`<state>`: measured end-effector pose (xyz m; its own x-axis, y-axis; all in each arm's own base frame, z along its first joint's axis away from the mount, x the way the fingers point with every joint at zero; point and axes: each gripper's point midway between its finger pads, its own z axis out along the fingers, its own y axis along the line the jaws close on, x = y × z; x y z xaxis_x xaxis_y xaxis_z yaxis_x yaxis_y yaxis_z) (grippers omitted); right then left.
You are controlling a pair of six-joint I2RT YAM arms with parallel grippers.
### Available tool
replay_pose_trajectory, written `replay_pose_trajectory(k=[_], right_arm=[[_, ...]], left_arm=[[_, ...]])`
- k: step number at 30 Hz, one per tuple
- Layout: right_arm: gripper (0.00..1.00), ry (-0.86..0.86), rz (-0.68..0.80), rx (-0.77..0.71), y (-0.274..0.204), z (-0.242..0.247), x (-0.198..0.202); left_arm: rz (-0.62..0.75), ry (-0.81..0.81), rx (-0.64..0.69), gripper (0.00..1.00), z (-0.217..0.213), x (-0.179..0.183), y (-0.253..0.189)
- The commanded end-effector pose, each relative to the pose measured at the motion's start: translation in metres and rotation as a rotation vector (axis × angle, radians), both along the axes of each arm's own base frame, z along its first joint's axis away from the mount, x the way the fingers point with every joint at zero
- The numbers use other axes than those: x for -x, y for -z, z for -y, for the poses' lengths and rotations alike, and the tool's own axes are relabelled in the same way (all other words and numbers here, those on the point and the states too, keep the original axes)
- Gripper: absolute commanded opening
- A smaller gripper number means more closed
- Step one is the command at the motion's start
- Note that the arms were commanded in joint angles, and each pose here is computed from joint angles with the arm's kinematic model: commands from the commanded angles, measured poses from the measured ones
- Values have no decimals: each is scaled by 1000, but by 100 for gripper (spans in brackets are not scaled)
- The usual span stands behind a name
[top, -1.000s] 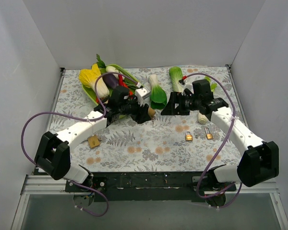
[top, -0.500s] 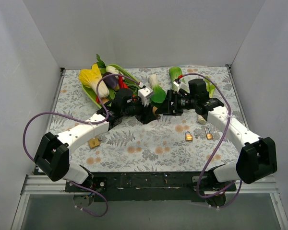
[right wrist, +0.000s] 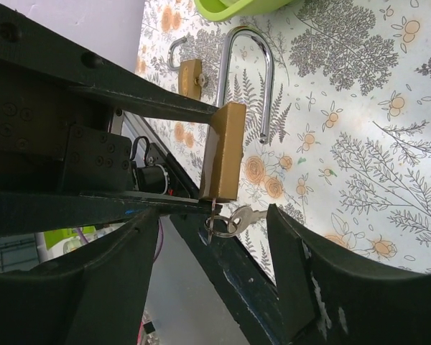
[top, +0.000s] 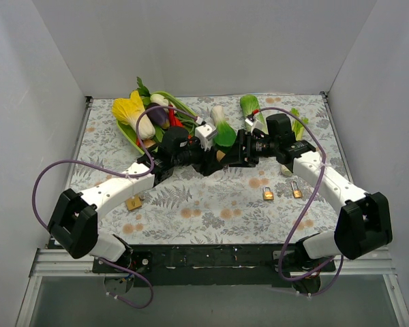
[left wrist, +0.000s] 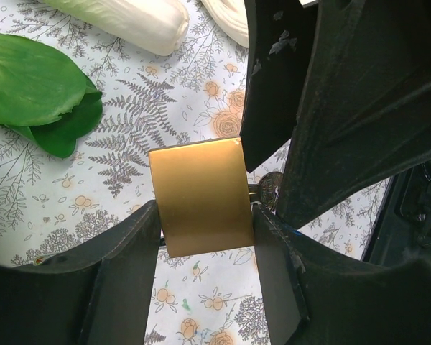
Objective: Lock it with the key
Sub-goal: Pick up the lock from the center of the board.
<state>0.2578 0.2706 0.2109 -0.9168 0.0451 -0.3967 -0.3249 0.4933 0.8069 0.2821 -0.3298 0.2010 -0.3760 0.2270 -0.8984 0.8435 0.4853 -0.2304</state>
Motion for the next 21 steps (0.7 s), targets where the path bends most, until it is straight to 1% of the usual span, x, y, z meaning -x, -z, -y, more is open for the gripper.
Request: replay_pose_trajectory(k=[1, 2, 8, 13, 16, 17, 21], right_arm=[[69, -21, 7, -43, -8, -9, -2], [66, -21, 6, -42, -7, -9, -3], [60, -11, -16, -36, -3, -10, -6], [61, -9, -38, -45, -1, -11, -6], [62, -23, -21, -62, -6, -12, -9], [63, -28, 4, -70, -15, -13, -11], [66, -32, 35, -65, -20, -7, -16]], left_arm=[[158, 50, 156, 0, 12, 11, -67], [158, 48, 156, 0, 12, 11, -67], [161, 49, 168, 0, 12, 14, -69], [176, 55, 175, 0, 13, 15, -72], [176, 51, 164, 0, 11, 15, -68], [174, 50, 154, 0, 10, 16, -63], [165, 28, 143, 0, 4, 17, -53]])
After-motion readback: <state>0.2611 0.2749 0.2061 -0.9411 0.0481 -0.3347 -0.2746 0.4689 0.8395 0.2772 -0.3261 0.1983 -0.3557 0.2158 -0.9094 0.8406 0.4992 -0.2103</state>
